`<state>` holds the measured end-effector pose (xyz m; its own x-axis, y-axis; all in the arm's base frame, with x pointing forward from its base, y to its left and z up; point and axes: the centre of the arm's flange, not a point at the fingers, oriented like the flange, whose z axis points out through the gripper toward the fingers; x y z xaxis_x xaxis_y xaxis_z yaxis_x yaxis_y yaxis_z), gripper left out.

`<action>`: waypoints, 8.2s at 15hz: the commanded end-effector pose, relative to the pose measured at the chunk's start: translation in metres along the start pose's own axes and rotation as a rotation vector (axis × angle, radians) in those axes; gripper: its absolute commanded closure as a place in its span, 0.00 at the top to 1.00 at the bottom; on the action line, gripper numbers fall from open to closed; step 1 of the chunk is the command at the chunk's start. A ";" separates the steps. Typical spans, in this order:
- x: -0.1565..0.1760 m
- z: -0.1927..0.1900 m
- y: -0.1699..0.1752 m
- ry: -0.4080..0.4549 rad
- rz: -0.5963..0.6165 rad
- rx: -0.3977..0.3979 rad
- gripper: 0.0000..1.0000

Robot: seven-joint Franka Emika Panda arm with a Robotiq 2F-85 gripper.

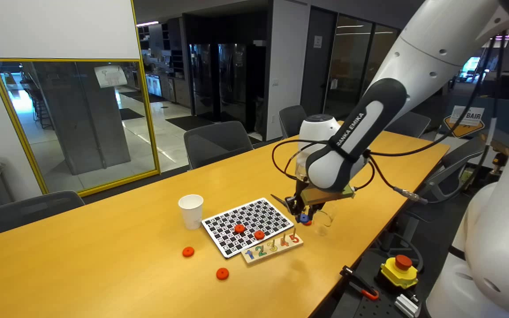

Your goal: Put the blue object in the colourless cup then put the orange objects in the white cup

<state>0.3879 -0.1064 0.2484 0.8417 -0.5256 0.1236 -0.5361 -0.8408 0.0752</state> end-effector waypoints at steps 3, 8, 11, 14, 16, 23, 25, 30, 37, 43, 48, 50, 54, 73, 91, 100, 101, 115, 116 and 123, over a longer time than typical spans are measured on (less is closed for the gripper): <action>-0.004 -0.046 0.035 0.045 0.133 -0.105 0.20; 0.002 -0.043 0.029 0.042 0.173 -0.159 0.20; 0.006 -0.029 0.026 0.056 0.229 -0.221 0.20; 0.011 -0.017 0.028 0.063 0.269 -0.253 0.20; 0.016 -0.010 0.030 0.059 0.286 -0.263 0.20; 0.040 0.000 0.048 0.057 0.351 -0.269 0.20; 0.048 0.000 0.055 0.059 0.367 -0.270 0.20; 0.061 0.008 0.065 0.041 0.382 -0.251 0.20; 0.065 0.009 0.065 0.027 0.362 -0.210 0.89; 0.082 -0.019 0.059 0.048 0.256 -0.136 1.00; 0.116 -0.029 0.057 0.043 0.062 -0.066 1.00; 0.127 -0.027 0.054 0.028 -0.051 -0.032 1.00; 0.143 -0.007 0.042 -0.018 -0.259 0.013 1.00; 0.156 0.104 0.043 -0.265 -0.593 0.003 1.00; 0.153 0.137 0.054 -0.315 -0.571 0.013 1.00; 0.153 0.139 0.057 -0.326 -0.561 0.020 0.72; 0.153 0.138 0.057 -0.328 -0.561 0.021 0.66; 0.165 0.090 0.038 -0.291 -0.539 -0.006 0.23; 0.168 0.081 0.033 -0.272 -0.538 -0.009 0.23; 0.186 0.017 -0.045 -0.108 -0.560 -0.003 0.23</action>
<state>0.5467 -0.2005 0.2250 0.9956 -0.0150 -0.0921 -0.0079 -0.9970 0.0768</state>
